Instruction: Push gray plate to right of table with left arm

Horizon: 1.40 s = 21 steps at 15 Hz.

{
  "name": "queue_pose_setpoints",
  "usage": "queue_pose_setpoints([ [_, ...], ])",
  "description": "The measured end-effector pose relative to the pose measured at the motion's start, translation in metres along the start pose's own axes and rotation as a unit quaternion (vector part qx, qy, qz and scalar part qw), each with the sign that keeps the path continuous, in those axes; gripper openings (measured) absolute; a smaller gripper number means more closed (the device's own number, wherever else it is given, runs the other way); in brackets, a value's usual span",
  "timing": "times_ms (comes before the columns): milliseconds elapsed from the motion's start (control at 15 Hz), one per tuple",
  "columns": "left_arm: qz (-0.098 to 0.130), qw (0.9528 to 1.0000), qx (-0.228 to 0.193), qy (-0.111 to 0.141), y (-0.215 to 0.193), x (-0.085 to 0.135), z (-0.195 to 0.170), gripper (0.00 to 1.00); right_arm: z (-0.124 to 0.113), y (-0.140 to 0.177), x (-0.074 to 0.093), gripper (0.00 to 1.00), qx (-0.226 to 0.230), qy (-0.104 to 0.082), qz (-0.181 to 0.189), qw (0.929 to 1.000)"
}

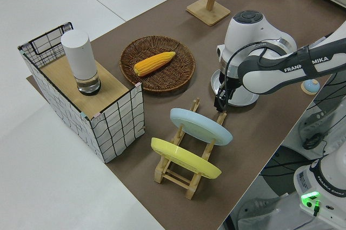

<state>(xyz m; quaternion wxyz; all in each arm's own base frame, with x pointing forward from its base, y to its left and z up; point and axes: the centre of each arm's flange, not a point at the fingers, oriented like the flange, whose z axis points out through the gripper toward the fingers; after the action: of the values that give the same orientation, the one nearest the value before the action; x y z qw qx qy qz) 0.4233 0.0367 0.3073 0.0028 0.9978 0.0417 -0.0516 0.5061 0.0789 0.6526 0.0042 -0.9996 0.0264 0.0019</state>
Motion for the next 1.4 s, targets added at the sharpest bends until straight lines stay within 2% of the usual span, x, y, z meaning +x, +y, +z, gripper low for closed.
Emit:
queue_pose_setpoints([
  [133,-0.008,1.0000,0.000,-0.001,0.001,0.000,0.001,0.68,0.000,0.000,0.000,1.00,0.000,0.000,0.000,1.0000],
  [200,-0.016,0.9999,-0.001,-0.002,0.002,0.000,0.002,0.61,0.000,0.000,0.000,1.00,0.000,0.000,0.000,1.0000],
  [267,-0.022,0.9997,-0.003,-0.002,0.004,0.000,0.003,0.49,0.000,0.000,0.000,1.00,0.000,0.000,0.000,1.0000],
  [400,-0.029,0.9996,-0.006,-0.003,0.006,0.000,0.003,0.44,0.000,0.000,0.000,1.00,0.000,0.000,0.000,1.0000],
  [533,-0.031,0.9995,-0.009,-0.003,0.009,0.000,0.003,0.28,0.000,0.000,0.000,1.00,0.000,0.000,0.000,1.0000],
  [800,-0.029,0.9995,-0.008,-0.003,0.012,0.000,0.003,0.22,0.000,0.000,0.000,1.00,0.000,0.000,0.000,1.0000],
  [933,-0.029,0.9995,-0.008,-0.003,0.013,0.000,0.003,0.11,0.000,0.000,0.000,1.00,0.000,0.000,0.000,1.0000],
  [1000,-0.029,0.9995,-0.008,-0.003,0.013,0.000,0.003,0.11,0.000,0.000,0.000,1.00,0.000,0.000,0.000,1.0000],
  [1133,-0.031,0.9995,-0.010,0.001,0.015,0.000,0.000,0.05,0.000,0.000,0.000,1.00,0.000,0.000,0.000,1.0000],
  [1400,-0.039,0.9992,-0.004,0.003,0.035,-0.001,-0.001,0.02,0.000,0.000,0.000,1.00,0.000,0.000,0.000,1.0000],
])
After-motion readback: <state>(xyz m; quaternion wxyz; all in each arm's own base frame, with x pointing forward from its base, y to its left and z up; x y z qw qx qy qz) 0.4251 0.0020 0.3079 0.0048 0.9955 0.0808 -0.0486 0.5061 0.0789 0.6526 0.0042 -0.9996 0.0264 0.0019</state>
